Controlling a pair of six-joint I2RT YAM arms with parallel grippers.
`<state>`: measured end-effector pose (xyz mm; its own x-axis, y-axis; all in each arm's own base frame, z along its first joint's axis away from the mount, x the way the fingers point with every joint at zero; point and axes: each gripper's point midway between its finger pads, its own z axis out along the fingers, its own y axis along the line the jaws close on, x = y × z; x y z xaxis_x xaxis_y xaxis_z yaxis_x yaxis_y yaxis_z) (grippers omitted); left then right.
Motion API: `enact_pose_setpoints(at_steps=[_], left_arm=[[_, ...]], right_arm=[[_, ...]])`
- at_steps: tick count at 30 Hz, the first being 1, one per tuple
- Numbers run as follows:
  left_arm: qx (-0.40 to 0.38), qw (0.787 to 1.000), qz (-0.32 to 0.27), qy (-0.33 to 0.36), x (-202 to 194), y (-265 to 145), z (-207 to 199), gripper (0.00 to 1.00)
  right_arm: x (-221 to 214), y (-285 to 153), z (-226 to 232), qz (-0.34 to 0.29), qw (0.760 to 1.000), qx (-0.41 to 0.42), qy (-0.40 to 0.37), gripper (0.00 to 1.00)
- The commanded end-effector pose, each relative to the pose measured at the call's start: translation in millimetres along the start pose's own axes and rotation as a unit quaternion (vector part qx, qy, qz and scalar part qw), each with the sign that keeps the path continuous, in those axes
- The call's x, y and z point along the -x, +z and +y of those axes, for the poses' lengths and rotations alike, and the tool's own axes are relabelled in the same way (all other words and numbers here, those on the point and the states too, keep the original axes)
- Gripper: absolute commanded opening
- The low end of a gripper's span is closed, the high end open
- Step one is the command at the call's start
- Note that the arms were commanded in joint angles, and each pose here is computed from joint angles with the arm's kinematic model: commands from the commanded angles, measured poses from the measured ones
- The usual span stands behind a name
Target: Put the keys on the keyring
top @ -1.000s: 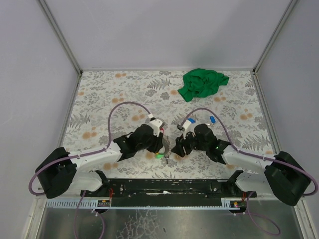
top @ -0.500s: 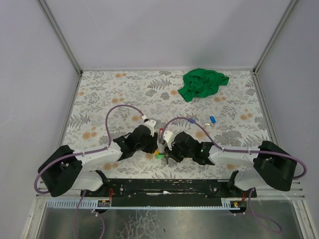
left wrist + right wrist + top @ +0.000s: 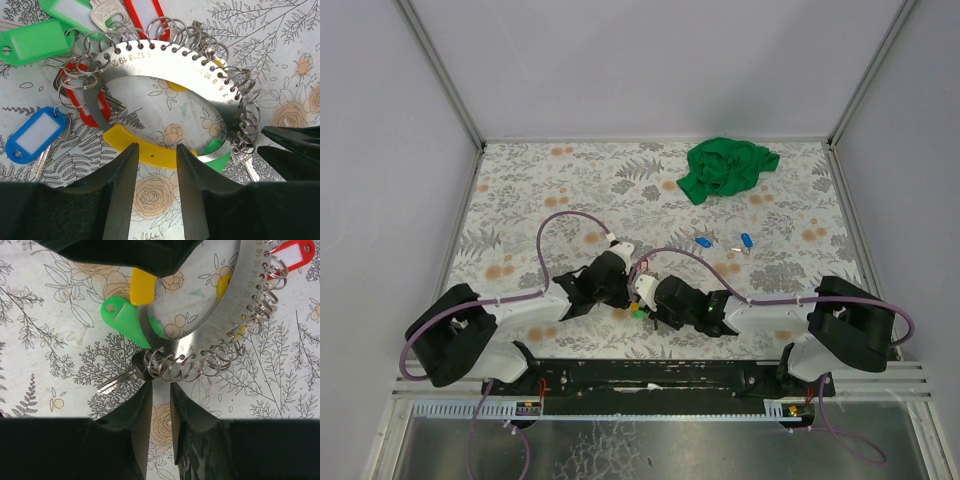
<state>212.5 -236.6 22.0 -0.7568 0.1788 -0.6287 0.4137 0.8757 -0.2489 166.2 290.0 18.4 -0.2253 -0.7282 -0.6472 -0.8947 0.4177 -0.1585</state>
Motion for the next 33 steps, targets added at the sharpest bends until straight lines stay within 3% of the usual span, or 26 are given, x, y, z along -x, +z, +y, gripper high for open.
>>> enact_pose_setpoints(at_steps=[1,19,26,33], left_arm=[[0.013,1.000,-0.002,-0.008,5,3,4,0.35],[0.007,1.000,0.010,-0.004,0,5,2,0.35],[0.012,1.000,0.011,-0.004,-1,5,4,0.35],[0.009,1.000,0.010,-0.005,-1,4,3,0.34]], right_arm=[[21,1,-11,-0.021,0.999,-0.038,-0.023,0.28],[16,10,-16,-0.010,0.998,-0.055,-0.038,0.34],[23,-1,-23,-0.038,0.996,-0.074,-0.024,0.14],[29,-9,-26,-0.064,0.994,-0.081,-0.018,0.02]])
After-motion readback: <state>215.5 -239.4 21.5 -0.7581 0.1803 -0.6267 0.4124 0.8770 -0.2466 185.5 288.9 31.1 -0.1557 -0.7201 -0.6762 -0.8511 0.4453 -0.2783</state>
